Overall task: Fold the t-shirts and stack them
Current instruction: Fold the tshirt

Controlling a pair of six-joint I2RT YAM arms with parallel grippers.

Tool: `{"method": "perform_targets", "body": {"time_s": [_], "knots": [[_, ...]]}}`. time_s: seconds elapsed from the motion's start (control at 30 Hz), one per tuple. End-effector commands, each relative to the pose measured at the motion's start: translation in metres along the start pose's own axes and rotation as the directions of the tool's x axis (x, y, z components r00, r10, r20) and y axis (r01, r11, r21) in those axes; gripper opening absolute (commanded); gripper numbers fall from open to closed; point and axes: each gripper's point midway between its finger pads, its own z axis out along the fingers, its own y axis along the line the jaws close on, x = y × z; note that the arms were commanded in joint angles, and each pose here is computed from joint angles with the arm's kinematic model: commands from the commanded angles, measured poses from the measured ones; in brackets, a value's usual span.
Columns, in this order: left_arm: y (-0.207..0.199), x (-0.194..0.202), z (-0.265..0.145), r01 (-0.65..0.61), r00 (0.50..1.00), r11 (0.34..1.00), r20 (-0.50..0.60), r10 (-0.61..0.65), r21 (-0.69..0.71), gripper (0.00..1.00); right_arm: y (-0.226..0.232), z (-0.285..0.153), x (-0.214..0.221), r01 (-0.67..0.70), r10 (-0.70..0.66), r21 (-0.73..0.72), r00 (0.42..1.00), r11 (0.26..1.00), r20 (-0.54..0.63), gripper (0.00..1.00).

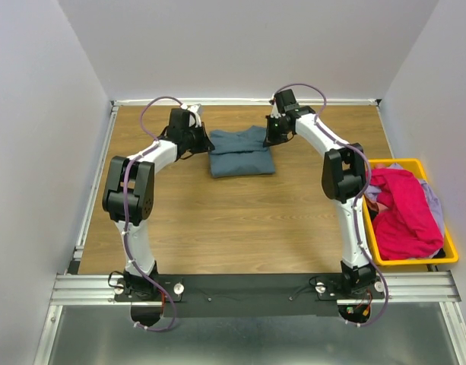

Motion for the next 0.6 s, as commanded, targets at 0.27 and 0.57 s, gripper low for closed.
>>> {"method": "perform_targets", "body": {"time_s": [0.27, 0.57], "knots": [[0.019, -0.005, 0.039, 0.022, 1.000, 1.000, 0.006, -0.023, 0.016, 0.00, -0.028, 0.017, -0.002, -0.006, 0.003, 0.065, 0.999, 0.998, 0.052, 0.01], [0.004, 0.068, 0.043, 0.049, 0.979, 0.999, -0.201, -0.044, 0.022, 0.00, -0.013, 0.017, 0.066, -0.068, 0.062, -0.047, 0.990, 0.997, -0.125, 0.01]]}}
